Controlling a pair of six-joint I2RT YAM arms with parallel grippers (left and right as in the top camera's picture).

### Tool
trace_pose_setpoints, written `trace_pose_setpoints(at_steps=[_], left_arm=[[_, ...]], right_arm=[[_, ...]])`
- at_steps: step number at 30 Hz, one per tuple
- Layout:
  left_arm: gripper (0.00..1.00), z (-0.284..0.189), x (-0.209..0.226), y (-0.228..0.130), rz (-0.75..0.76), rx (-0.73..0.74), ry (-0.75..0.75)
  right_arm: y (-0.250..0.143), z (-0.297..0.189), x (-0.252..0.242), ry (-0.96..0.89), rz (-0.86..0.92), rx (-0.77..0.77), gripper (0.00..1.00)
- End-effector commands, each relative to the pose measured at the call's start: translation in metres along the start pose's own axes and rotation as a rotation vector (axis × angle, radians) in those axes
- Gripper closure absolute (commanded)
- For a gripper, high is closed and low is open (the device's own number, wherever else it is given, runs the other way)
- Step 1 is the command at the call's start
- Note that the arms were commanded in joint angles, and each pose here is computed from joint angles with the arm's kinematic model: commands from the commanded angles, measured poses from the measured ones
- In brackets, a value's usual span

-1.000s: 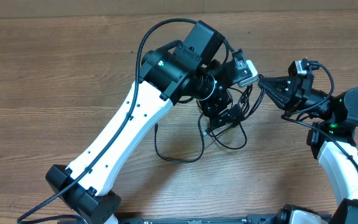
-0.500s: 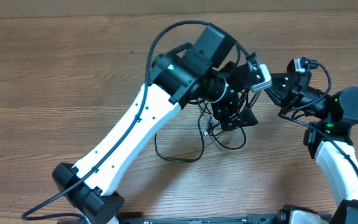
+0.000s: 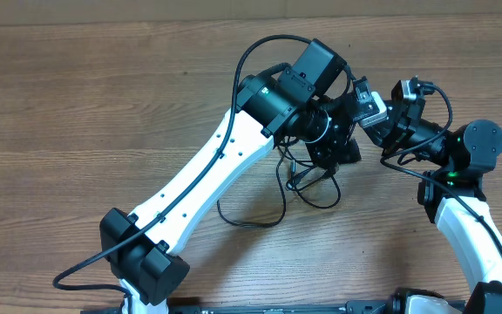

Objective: Untangle cables

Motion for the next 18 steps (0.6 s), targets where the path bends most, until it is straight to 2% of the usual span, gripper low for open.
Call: trace_pose_setpoints(at_steps=[1, 11, 13, 14, 18], left_arm=[[0.96, -0.001, -0.001, 0.004, 0.012, -0.008, 0.009], [0.96, -0.010, -0.006, 0.007, 0.022, -0.024, 0.011], [0.96, -0.016, -0.009, 0.009, 0.029, -0.034, 0.014], [0.96, -0.020, -0.011, 0.010, 0.034, -0.043, 0.017], [0.96, -0.043, -0.019, 0.016, 0.068, -0.080, 0.058]], right_arm=[[0.001, 0.001, 0.005, 0.010, -0.022, -0.009, 0.96], [0.009, -0.005, -0.002, -0.012, -0.052, -0.041, 0.96], [0.013, -0.008, -0.005, -0.020, -0.068, -0.055, 0.92], [0.015, -0.011, -0.006, -0.026, -0.078, -0.065, 0.86], [0.022, -0.020, -0.013, -0.047, -0.102, -0.091, 0.43]])
Point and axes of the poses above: each gripper's point midway between its finger pads, its own z axis out along the fingers, its own x axis along the line the jaws close on, y = z × x, the point moved 2 cm from there along -z, back along the fingers, and after that the axes turned 2 degrees about -z, right-handed, at the moved point
